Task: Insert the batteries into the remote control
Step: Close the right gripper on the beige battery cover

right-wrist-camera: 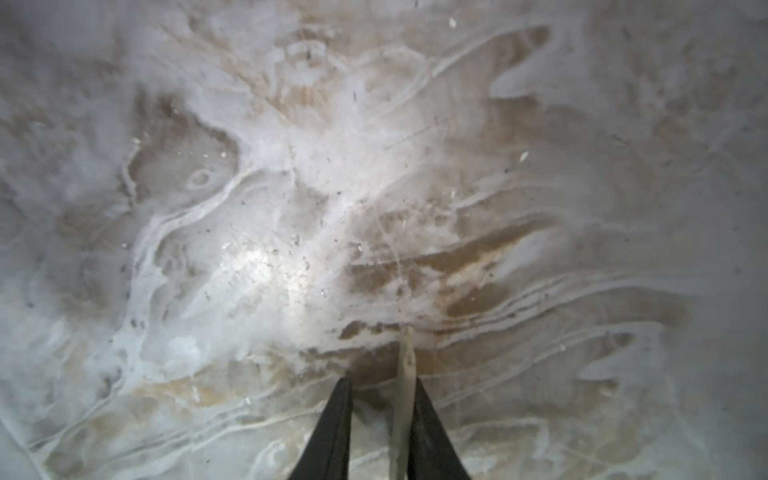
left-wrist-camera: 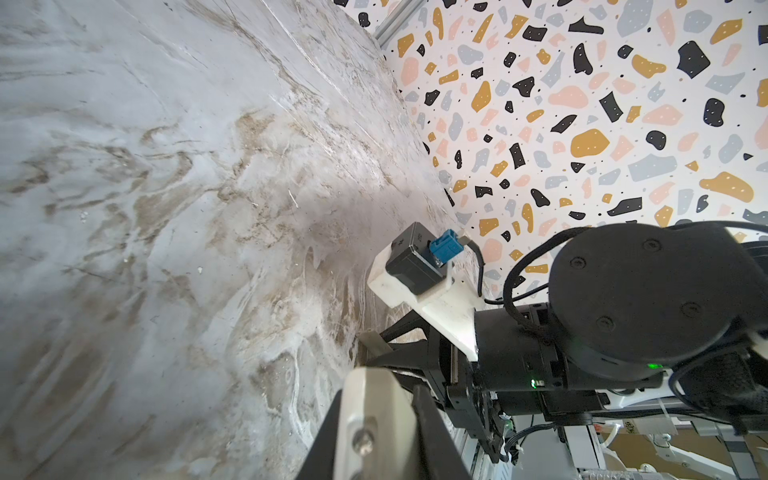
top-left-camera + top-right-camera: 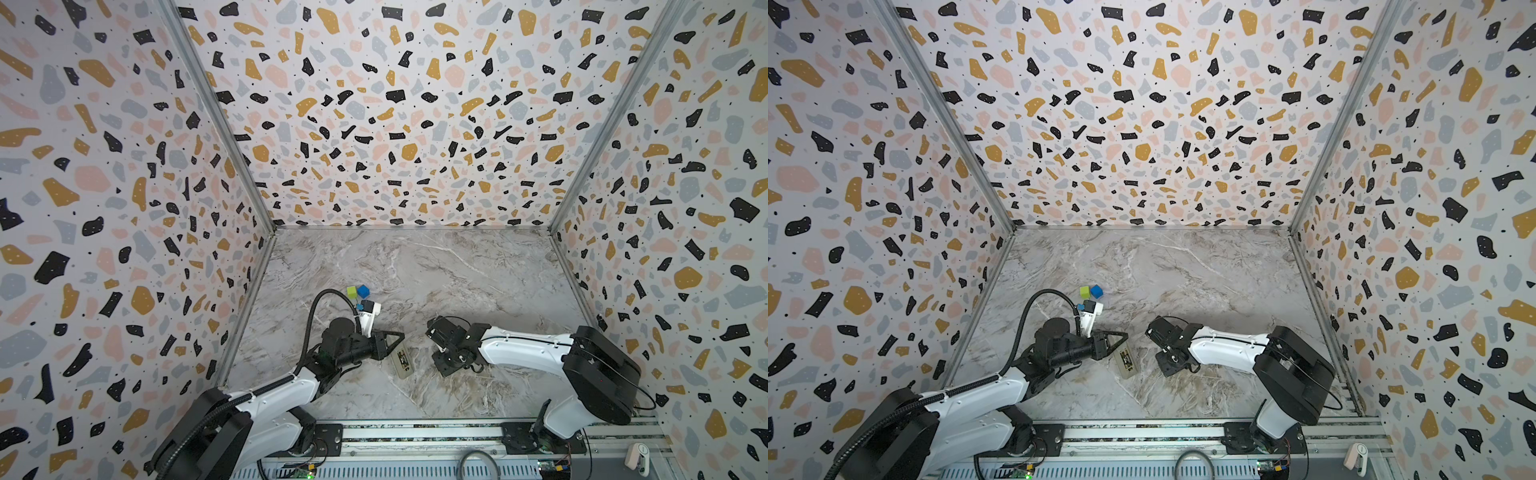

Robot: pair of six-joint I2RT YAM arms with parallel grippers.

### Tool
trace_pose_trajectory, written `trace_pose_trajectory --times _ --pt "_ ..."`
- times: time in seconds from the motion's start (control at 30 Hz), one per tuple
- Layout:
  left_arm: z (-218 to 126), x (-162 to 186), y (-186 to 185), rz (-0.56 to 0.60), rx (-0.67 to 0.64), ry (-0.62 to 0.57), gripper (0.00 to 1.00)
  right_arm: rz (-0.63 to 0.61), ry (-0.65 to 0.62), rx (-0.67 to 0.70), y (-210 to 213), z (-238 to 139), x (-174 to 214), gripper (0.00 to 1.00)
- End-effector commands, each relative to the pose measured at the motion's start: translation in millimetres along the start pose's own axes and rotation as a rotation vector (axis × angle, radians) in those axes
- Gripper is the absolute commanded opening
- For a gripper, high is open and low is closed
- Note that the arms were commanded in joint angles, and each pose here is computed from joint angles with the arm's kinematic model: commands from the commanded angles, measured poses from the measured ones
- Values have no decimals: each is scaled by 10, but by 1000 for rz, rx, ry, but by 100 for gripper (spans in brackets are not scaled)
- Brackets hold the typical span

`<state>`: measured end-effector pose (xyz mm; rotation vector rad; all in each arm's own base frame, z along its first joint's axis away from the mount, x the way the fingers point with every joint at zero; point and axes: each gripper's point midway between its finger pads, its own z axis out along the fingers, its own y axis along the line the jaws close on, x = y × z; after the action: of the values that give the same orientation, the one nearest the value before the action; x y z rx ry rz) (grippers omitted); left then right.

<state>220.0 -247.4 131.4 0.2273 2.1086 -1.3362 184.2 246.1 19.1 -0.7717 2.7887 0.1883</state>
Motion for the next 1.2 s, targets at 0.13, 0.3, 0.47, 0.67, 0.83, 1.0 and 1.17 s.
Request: trace_pose_trajectory --times 0.13,0.3,0.47,0.67,0.83,1.0,1.17 --pt "-6 -142 -175 55 48 -39 0 7 67 10 -65 91 222 11" --pt "-5 -157 -188 55 49 -39 0 -19 46 -19 12 25 145 0" --pt "0 -175 -196 57 47 -39 0 -88 -13 -125 291 -108 -46 0" --pt "6 -184 -181 54 37 -40 0 -116 -11 -243 514 -80 -67 0" --pt "17 -185 -164 49 31 -39 0 -104 9 -243 484 3 24 0" --pt "21 -195 -160 48 25 -40 0 -80 18 -215 352 53 93 4" --pt "23 -200 -143 44 18 -44 0 -74 11 -164 230 50 88 22"
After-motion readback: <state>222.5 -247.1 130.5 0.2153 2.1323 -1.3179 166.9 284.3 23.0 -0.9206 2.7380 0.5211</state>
